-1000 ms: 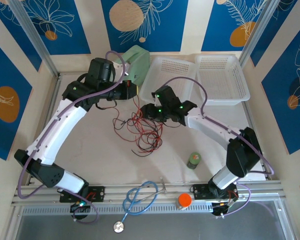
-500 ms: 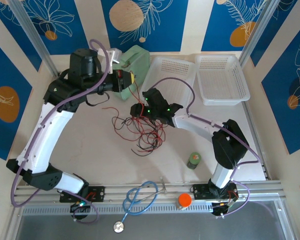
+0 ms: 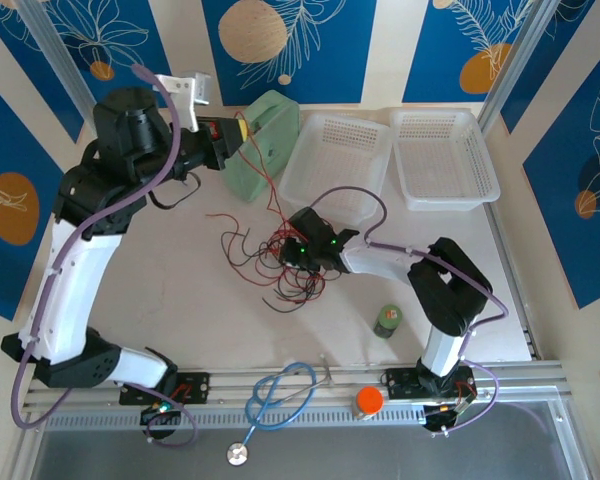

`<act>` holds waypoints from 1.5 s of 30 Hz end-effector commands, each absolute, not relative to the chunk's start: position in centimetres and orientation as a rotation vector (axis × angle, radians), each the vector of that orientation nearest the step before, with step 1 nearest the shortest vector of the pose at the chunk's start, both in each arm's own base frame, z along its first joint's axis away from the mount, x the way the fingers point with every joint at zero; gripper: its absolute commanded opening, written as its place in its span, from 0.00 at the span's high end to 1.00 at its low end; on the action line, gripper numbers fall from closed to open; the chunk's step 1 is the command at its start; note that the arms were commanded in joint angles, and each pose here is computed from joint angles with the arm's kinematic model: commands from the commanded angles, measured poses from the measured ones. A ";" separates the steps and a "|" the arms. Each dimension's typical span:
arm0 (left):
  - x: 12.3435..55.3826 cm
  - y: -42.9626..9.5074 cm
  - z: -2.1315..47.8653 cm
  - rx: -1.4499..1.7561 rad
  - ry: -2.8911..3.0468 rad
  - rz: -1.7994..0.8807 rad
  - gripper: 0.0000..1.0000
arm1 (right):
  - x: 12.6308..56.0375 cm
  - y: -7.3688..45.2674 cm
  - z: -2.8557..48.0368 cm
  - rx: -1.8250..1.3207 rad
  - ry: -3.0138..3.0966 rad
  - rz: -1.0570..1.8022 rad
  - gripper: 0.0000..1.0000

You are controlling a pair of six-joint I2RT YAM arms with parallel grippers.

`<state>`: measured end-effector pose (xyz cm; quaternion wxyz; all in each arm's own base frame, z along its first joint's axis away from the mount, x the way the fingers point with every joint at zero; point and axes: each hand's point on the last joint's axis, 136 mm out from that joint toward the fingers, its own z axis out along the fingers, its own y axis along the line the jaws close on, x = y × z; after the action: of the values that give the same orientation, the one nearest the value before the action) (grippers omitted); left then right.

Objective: Untangle the cables

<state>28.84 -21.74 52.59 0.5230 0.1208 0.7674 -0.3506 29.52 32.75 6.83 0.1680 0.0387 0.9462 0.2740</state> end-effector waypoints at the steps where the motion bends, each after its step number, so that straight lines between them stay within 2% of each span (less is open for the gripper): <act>1: 27.9 -19.4 56.2 0.253 1.709 -0.759 1.00 | 27.2 30.1 5.7 0.159 2.747 0.679 0.82; 4: 27.9 -19.0 56.1 0.244 1.709 -0.736 1.00 | 25.9 29.2 7.0 0.075 2.724 0.667 0.69; 11: 28.0 -19.9 55.4 0.258 1.730 -0.778 1.00 | 25.2 27.9 16.4 -0.261 2.444 0.637 0.20; 14: 28.0 -20.1 55.4 0.262 1.729 -0.796 1.00 | 26.1 28.6 19.6 -0.366 2.304 0.684 0.09; 19: 27.4 -20.1 56.1 0.264 1.710 -0.820 1.00 | 30.2 29.4 21.2 -0.391 2.237 0.644 0.09; 27: 26.5 -19.6 56.6 0.258 1.692 -0.842 1.00 | 33.9 34.8 20.6 -0.496 2.179 0.822 0.11; 34: 26.3 -19.6 56.6 0.256 1.692 -0.848 1.00 | 34.4 37.3 18.4 -0.495 2.219 0.854 0.18; 36: 26.2 -19.5 56.6 0.256 1.690 -0.846 1.00 | 34.6 37.1 17.9 -0.470 2.237 0.834 0.23; 38: 26.1 -19.4 56.7 0.255 1.688 -0.847 1.00 | 35.0 36.7 17.1 -0.439 2.264 0.811 0.37; 41: 25.8 -19.3 56.8 0.256 1.684 -0.849 1.00 | 35.9 36.2 16.7 -0.401 2.287 0.777 0.70; 44: 25.6 -18.9 56.6 0.254 1.695 -0.832 1.00 | 36.5 35.9 18.4 -0.403 2.271 0.753 0.97; 45: 25.6 -18.8 56.4 0.251 1.702 -0.823 1.00 | 36.4 35.8 19.4 -0.412 2.260 0.747 1.00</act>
<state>26.88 -19.46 55.34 0.5668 0.1065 0.7401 -0.3459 35.60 36.00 16.71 0.3332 -0.1588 0.8811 0.2956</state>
